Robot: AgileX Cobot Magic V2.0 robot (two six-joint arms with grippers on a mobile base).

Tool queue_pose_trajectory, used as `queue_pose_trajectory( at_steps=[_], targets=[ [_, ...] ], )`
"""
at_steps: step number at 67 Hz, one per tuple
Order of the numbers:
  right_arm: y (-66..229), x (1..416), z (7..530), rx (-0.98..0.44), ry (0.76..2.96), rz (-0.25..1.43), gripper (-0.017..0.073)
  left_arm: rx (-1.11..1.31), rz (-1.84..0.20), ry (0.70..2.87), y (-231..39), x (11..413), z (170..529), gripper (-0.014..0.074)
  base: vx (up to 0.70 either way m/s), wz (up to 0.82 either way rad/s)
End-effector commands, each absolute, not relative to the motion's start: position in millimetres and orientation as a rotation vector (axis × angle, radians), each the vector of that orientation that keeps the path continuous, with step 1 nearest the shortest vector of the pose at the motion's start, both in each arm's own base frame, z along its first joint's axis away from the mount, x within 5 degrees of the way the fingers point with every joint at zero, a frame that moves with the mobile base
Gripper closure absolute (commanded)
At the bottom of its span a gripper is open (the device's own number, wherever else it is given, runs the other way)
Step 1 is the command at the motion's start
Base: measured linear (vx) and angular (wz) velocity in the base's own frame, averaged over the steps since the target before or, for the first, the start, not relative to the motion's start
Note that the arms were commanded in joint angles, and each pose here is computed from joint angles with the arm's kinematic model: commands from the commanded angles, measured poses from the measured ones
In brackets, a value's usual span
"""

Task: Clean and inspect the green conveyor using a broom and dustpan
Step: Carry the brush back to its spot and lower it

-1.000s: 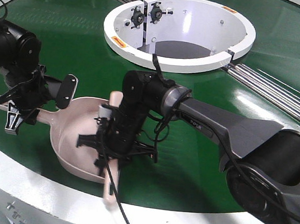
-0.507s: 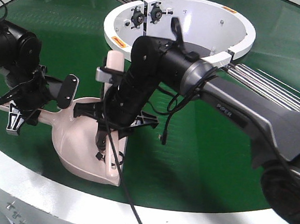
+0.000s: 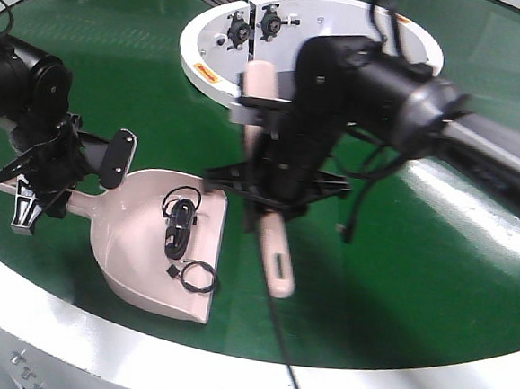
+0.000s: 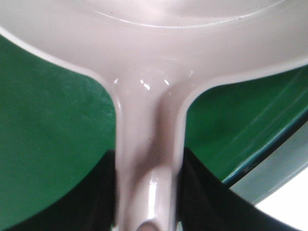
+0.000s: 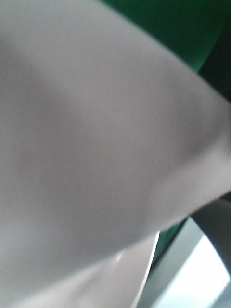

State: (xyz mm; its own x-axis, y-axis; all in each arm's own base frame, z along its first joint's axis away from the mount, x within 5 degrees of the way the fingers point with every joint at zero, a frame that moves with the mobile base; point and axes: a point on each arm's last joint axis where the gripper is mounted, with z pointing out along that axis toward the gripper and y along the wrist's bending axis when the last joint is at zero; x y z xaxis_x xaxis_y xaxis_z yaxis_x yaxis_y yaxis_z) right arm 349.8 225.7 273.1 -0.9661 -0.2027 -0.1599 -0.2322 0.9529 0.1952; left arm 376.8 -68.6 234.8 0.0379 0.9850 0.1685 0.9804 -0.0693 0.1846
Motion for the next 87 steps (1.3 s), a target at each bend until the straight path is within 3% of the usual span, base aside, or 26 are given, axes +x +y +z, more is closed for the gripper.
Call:
queue_pose_trajectory(
  at_steps=[1,13,23,35,46,76,87],
  targets=[
    [184,332,311,-0.333,2.918,0.233,0.0561,2.164,0.44,2.069,-73,374,265,0.0559,0.0,0.0],
    [120,314,312,-0.287,2.947,0.152,0.0561,2.164,0.44,2.069,-73,374,265,0.0559,0.0,0.0],
    [60,299,310,-0.165,2.975,0.146,0.0561,2.164,0.44,2.069,-73,374,265,0.0559,0.0,0.0],
    [15,295,299,-0.022,3.015,0.125,0.0561,2.164,0.44,2.069,-73,374,265,0.0559,0.0,0.0],
    [6,304,282,-0.043,3.074,0.032,0.0561,2.164,0.44,2.069,-73,374,265,0.0559,0.0,0.0],
    [10,330,215,-0.146,3.282,0.051,0.0561,2.164,0.44,2.069,-73,374,265,0.0559,0.0,0.0],
    [13,335,194,-0.209,3.341,-0.022,0.0559,2.164,0.44,2.069,-73,374,265,0.0559,0.0,0.0]
  ],
)
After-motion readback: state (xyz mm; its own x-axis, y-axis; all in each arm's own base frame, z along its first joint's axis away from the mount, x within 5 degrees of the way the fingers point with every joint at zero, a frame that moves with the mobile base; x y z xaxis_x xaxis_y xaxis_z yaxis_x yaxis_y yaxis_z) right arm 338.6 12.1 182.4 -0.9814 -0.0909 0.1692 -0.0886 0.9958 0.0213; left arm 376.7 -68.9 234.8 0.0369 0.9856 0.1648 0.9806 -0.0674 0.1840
